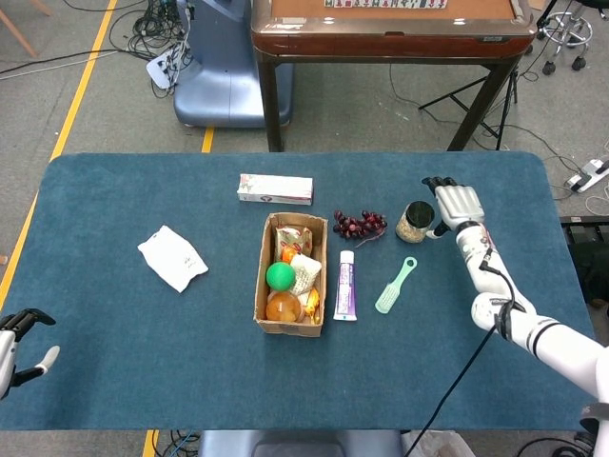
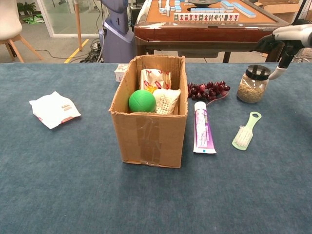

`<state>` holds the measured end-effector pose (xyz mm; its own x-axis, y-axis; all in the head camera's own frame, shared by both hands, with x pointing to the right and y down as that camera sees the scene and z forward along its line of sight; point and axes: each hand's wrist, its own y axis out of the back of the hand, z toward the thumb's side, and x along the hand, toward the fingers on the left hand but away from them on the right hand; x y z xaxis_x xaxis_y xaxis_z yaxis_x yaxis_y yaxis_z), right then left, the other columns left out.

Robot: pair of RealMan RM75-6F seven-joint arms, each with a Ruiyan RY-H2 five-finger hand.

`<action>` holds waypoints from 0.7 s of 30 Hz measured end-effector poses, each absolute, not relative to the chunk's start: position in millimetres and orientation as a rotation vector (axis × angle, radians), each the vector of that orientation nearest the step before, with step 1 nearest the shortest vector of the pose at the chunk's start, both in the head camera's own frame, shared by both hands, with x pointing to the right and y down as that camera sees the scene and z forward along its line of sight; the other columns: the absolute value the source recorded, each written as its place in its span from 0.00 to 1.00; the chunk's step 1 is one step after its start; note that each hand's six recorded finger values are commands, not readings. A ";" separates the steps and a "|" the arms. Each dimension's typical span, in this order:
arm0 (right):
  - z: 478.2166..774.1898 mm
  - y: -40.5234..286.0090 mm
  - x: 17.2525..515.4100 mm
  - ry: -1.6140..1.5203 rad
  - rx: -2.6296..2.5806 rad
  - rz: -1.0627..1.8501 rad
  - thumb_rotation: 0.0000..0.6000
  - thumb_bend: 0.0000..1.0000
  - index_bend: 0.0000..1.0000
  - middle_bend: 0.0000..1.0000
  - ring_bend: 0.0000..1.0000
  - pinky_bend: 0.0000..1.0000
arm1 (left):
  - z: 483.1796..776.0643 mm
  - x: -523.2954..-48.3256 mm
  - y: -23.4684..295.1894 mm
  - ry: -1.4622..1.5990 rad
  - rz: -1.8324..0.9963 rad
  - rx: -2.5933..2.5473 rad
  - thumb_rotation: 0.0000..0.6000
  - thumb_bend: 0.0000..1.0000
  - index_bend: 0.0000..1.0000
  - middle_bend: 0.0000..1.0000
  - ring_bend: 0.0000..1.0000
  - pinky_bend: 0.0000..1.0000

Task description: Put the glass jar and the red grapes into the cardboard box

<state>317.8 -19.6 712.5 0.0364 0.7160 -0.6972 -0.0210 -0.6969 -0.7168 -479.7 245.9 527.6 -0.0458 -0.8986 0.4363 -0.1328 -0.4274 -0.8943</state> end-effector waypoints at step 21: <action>736.2 -22.5 291.7 -0.678 -1.806 1.707 1.00 0.07 0.13 0.25 0.16 0.26 | 522.0 -485.5 246.4 1.136 -1.537 -1.584 1.00 0.25 0.41 0.37 0.37 0.59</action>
